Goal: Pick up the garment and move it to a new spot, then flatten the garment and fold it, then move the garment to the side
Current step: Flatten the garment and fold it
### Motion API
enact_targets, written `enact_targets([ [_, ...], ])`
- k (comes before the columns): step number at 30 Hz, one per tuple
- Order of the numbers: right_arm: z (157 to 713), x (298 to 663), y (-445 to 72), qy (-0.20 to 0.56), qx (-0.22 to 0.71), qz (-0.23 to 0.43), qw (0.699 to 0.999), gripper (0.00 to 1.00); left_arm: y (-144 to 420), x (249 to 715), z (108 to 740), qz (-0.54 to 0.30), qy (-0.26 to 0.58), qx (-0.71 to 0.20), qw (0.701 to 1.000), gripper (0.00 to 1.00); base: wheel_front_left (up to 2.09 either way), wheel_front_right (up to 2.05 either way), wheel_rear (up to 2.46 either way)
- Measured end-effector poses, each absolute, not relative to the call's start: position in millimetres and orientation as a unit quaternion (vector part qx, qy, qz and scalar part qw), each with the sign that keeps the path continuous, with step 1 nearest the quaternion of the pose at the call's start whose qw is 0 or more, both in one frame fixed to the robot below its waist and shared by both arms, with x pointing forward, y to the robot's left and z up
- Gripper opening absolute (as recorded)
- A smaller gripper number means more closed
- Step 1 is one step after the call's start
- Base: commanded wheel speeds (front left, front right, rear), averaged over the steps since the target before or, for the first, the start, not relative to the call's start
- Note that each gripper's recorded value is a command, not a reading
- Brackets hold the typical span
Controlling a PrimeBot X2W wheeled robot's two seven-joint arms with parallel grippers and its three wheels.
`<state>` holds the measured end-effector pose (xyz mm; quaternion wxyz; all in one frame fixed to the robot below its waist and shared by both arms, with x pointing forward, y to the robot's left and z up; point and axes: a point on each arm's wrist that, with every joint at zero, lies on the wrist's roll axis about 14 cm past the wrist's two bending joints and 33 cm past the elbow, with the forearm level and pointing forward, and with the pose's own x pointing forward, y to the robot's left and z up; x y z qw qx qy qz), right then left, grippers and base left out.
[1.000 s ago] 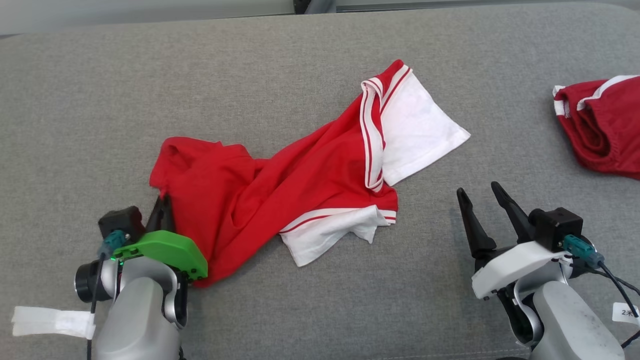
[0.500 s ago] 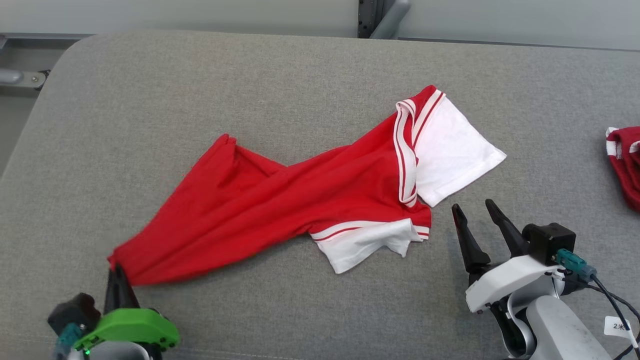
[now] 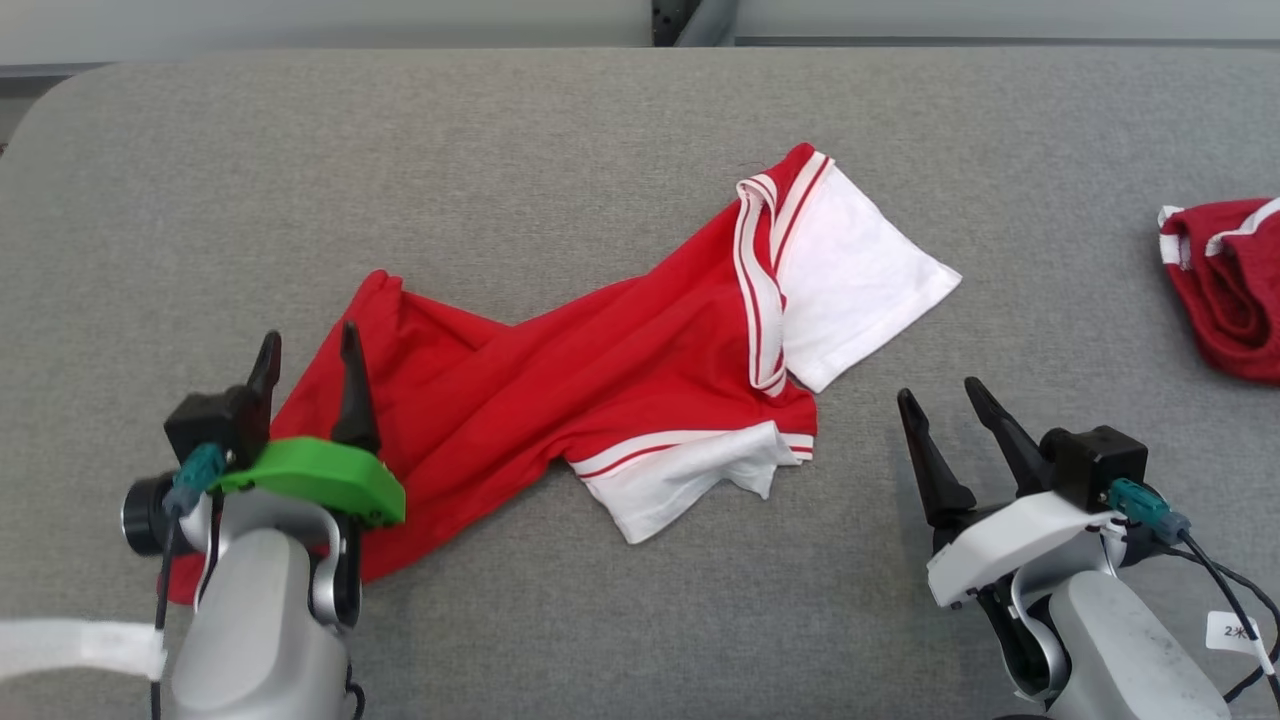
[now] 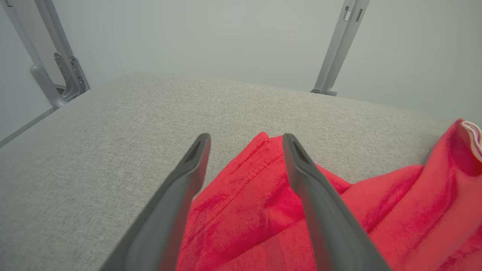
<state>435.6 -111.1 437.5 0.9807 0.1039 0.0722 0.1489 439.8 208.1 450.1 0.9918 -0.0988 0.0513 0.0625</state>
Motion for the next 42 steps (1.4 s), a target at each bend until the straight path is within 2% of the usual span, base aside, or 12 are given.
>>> enact_targets([
  [4,437,437,-122,0.071,0.102,0.135,0.983,1.0,186,476,450,0.005,0.071,-0.066,0.995,1.0,0.0,0.0,0.0],
  [10,427,432,-146,0.083,0.1,0.103,0.986,1.0,171,509,427,-0.024,0.137,-0.044,0.989,1.0,0.0,0.0,0.0],
  [16,421,430,-160,0.09,0.098,0.083,0.988,1.0,174,504,373,-0.01,0.255,-0.033,0.966,1.0,0.0,0.0,0.0],
  [17,420,430,-162,0.091,0.099,0.08,0.988,1.0,174,504,368,-0.008,0.267,-0.034,0.963,0.96,0.0,0.0,0.0],
  [18,418,430,-164,0.093,0.099,0.077,0.988,1.0,172,507,366,-0.009,0.272,-0.035,0.962,0.0,0.0,0.0,0.0],
  [23,419,432,-162,0.092,0.101,0.078,0.988,1.0,171,512,373,-0.017,0.247,-0.034,0.968,0.0,0.0,0.0,0.0],
  [30,422,440,-159,0.085,0.101,0.083,0.988,1.0,180,574,454,-0.014,0.089,-0.037,0.995,0.0,0.0,0.0,0.0],
  [38,411,442,-172,0.095,0.102,0.063,0.988,1.0,199,629,526,-0.023,-0.025,0.002,0.999,0.0,0.0,0.0,0.0],
  [39,410,443,-174,0.097,0.102,0.061,0.988,1.0,203,633,526,-0.014,-0.028,0.003,1.0,0.36,0.0,0.0,0.0],
  [40,409,443,-176,0.098,0.101,0.058,0.988,1.0,206,634,518,-0.006,-0.018,0.005,1.0,1.0,0.0,0.0,0.0],
  [42,406,442,-180,0.101,0.1,0.052,0.988,1.0,210,633,494,0.008,0.01,-0.006,1.0,1.0,0.0,0.0,0.0],
])
